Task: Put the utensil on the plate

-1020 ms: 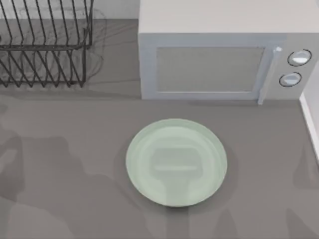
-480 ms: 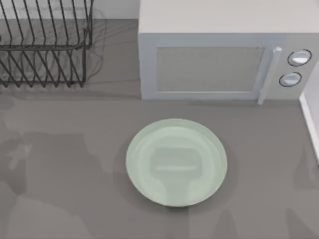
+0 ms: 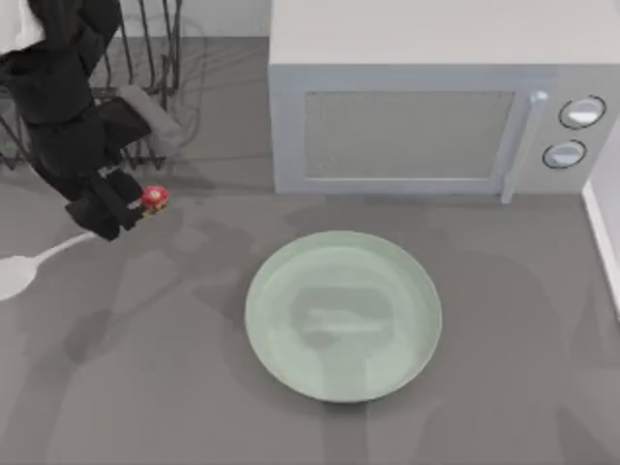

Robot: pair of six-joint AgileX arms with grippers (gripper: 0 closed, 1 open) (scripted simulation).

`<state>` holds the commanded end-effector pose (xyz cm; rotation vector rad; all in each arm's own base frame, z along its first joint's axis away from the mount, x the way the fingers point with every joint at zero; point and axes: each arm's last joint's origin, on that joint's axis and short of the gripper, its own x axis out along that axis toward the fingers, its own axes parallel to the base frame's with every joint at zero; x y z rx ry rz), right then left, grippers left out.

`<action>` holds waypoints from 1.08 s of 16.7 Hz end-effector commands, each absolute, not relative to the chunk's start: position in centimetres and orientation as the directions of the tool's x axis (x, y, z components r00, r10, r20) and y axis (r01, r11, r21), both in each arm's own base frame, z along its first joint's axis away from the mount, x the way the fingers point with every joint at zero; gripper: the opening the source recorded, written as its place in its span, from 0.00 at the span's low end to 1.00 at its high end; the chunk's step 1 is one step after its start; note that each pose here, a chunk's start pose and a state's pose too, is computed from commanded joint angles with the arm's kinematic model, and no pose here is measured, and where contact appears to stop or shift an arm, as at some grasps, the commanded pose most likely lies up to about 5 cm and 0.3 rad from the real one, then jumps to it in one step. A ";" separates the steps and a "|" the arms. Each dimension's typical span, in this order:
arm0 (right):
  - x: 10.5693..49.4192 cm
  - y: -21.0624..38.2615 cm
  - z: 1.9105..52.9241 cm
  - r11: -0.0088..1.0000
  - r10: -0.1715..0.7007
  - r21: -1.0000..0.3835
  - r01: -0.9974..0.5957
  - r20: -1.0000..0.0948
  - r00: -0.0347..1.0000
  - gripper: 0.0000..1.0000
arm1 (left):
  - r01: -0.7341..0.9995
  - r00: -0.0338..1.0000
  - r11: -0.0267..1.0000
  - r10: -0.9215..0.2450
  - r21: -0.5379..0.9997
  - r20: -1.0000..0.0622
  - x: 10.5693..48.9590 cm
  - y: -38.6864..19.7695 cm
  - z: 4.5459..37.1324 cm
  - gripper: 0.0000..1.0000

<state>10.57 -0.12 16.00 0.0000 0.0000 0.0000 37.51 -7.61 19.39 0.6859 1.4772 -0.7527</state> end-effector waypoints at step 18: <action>10.6 -0.1 16.0 1.000 0.000 0.000 0.000 0.000 1.000 1.00 | 1.000 -0.013 -0.022 -0.051 -0.012 -0.999 30.8 -30.8 18.4 0.00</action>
